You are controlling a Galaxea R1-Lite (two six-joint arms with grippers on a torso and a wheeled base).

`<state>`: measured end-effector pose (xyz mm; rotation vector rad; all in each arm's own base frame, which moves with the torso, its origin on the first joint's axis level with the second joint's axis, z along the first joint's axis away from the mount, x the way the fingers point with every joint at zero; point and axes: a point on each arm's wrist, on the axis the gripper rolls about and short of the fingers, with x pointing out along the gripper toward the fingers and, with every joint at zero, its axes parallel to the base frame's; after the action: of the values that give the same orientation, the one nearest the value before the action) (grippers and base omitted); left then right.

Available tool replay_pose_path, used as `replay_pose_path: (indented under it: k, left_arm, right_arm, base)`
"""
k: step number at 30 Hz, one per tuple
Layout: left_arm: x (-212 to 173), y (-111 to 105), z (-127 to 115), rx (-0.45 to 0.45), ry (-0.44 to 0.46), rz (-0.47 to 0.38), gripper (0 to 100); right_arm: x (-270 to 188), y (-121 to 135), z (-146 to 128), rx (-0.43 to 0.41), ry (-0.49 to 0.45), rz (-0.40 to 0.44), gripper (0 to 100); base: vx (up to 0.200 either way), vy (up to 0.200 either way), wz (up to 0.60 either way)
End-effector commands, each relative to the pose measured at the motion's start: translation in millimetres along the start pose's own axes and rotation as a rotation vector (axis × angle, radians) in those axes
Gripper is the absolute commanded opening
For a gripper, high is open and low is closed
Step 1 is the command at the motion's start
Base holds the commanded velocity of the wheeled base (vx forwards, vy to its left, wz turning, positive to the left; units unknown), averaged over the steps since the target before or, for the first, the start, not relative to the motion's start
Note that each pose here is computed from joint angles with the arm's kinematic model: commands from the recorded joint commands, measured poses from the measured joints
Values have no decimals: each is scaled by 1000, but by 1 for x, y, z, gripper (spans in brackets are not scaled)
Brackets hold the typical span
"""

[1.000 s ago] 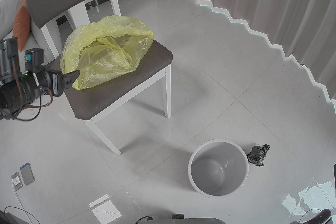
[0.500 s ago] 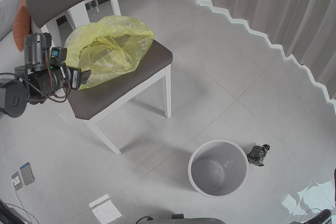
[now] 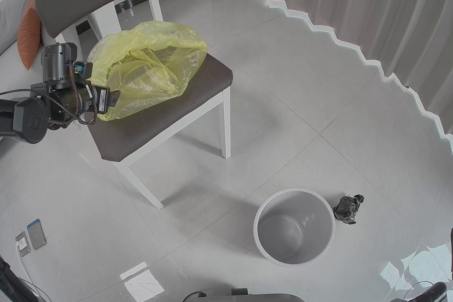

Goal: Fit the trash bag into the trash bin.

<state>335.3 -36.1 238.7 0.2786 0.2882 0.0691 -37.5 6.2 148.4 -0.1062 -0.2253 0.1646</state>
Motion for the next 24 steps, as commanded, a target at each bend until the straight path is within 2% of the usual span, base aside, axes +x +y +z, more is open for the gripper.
replay_pose_path:
  k: [1,5,8,9,16,24]
  left_arm:
    - [9,-1,-3,1,13,4,100]
    - [10,8,-3,-8,8,18,100]
    - [10,9,-3,-9,5,-2,100]
    - [9,11,-4,-13,5,1,0]
    - [8,25,-3,-24,-6,7,0]
    - [6,26,-4,-35,-23,-45,0]
  right_arm:
    - [0,0,0,3,-3,13,100]
    - [0,0,0,10,-4,14,100]
    - [0,0,1,26,-2,17,100]
    - [1,0,3,31,-4,17,100]
    - [0,-1,10,41,-20,16,100]
    - [11,-5,27,105,1,22,100]
  base:
    - [0,0,0]
    - [0,0,0]
    - [0,0,0]
    - [0,0,0]
    - [0,0,0]
    - [0,0,0]
